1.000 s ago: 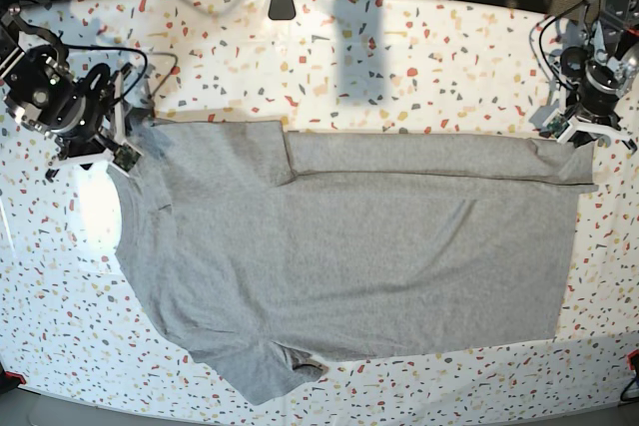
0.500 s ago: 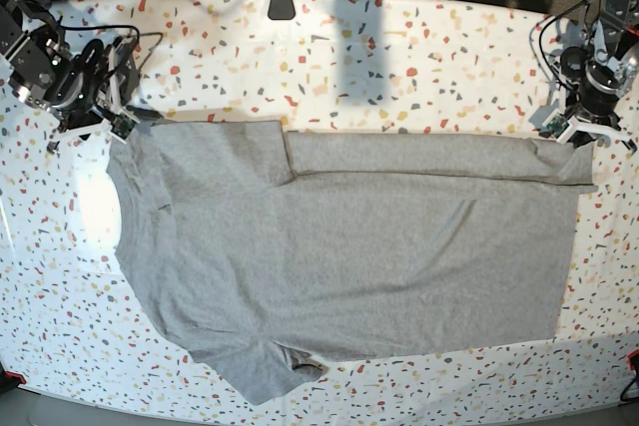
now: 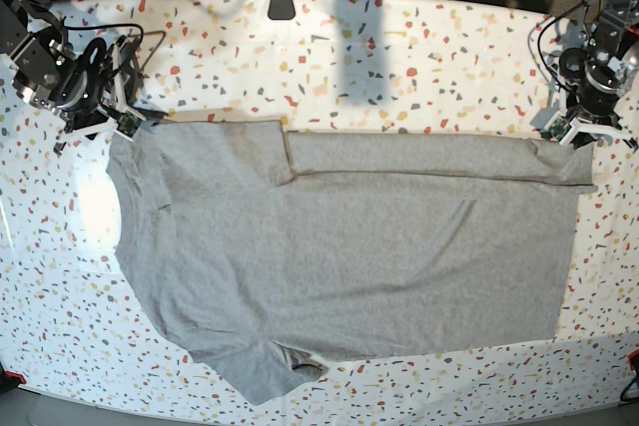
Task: Fold the T-shirt properly
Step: 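Move both grippers to the folded edge corners and grasp, then drag the shirt toward the robot with both grippers, then release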
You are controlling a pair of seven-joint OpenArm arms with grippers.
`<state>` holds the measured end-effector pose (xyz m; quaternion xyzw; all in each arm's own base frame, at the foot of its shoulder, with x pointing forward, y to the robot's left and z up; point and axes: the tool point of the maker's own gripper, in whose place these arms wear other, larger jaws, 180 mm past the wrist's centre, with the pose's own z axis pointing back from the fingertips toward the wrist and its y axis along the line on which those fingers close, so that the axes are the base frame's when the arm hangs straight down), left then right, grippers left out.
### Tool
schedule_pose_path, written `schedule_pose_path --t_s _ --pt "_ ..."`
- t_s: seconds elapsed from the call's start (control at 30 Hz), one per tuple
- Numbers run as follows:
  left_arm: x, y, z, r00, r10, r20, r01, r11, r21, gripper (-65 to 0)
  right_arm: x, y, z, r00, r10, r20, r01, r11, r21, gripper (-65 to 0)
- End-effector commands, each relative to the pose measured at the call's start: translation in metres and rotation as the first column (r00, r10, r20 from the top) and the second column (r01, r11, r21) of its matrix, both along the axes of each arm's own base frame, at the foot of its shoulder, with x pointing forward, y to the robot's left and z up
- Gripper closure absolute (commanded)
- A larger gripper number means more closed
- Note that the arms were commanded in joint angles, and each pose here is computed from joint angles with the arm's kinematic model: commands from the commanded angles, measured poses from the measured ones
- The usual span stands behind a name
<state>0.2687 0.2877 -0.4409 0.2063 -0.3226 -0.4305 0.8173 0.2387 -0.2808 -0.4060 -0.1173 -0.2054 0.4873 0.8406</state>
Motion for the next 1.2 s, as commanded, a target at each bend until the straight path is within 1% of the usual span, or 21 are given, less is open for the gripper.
schedule_pose_path --t_s 0.0,0.07,0.13,0.27,0.33,0.43,0.5,0.63,0.67,0.77,0.93,1.03,1.13,1.17 --pt "0.004 0.001 0.005 1.000 -0.009 0.012 0.010 1.000 -0.002 0.0 0.008 -0.004 0.009 0.999 0.020 0.030 -0.020 1.000 -0.008 -21.6" --pt "0.003 0.001 0.005 1.000 -0.009 0.011 0.009 1.000 -0.002 0.0 0.013 -0.005 0.012 0.997 0.050 0.055 -0.049 0.998 -0.032 -21.6" --pt "0.003 0.001 0.005 1.000 -0.009 0.010 0.009 1.000 -0.002 0.0 0.019 -0.008 0.015 0.996 0.058 0.074 -0.055 0.997 -0.048 -21.6" --pt "0.003 0.001 0.005 1.000 -0.009 0.010 0.009 1.000 -0.002 0.0 0.032 -0.015 0.021 0.994 0.041 0.101 -0.035 0.998 -0.055 -21.6" --pt "0.003 0.001 0.005 1.000 -0.009 0.010 0.009 1.000 -0.002 0.0 0.036 -0.017 0.023 0.994 0.022 0.106 -0.018 0.999 -0.043 -21.6" --pt "0.003 0.001 0.005 1.000 -0.009 0.010 0.009 1.000 -0.002 0.0 0.038 -0.018 0.023 0.994 0.019 0.111 -0.015 0.999 -0.037 -21.6" --pt "0.003 0.001 0.005 1.000 -0.009 0.011 0.009 1.000 -0.002 0.0 0.038 -0.018 0.023 0.994 0.021 0.108 -0.018 0.999 -0.036 -21.6" --pt "0.003 0.001 0.005 1.000 -0.009 0.010 0.009 1.000 -0.002 0.0 0.026 -0.011 0.016 0.996 0.076 0.036 -0.076 0.997 -0.025 -21.6" --pt "0.003 0.001 0.005 1.000 -0.009 0.010 0.009 1.000 -0.002 0.0 0.025 -0.011 0.015 0.996 0.080 0.031 -0.080 0.997 -0.024 -20.3" --pt "0.003 0.001 0.005 1.000 -0.009 0.010 0.009 1.000 -0.002 0.0 0.023 -0.011 0.014 0.996 0.087 0.015 -0.086 0.996 -0.028 -10.2" --pt "0.003 0.001 0.005 1.000 -0.009 0.010 0.009 1.000 -0.002 0.0 0.022 -0.013 0.014 0.997 0.081 0.010 -0.081 0.996 -0.038 0.0" --pt "0.003 0.001 0.005 1.000 -0.007 0.011 0.007 1.000 -0.004 0.0 0.022 -0.016 0.014 0.997 0.073 0.009 -0.073 0.996 -0.049 0.0" --pt "0.003 -0.001 0.004 1.000 0.007 0.010 -0.007 0.999 -0.034 0.0 0.029 -0.020 0.018 0.998 0.040 0.048 -0.037 0.998 -0.058 0.0" --pt "0.002 -0.001 0.004 1.000 0.008 0.009 -0.007 0.999 -0.035 0.0 0.029 -0.024 0.019 0.998 0.023 0.055 -0.019 0.997 -0.074 0.0"
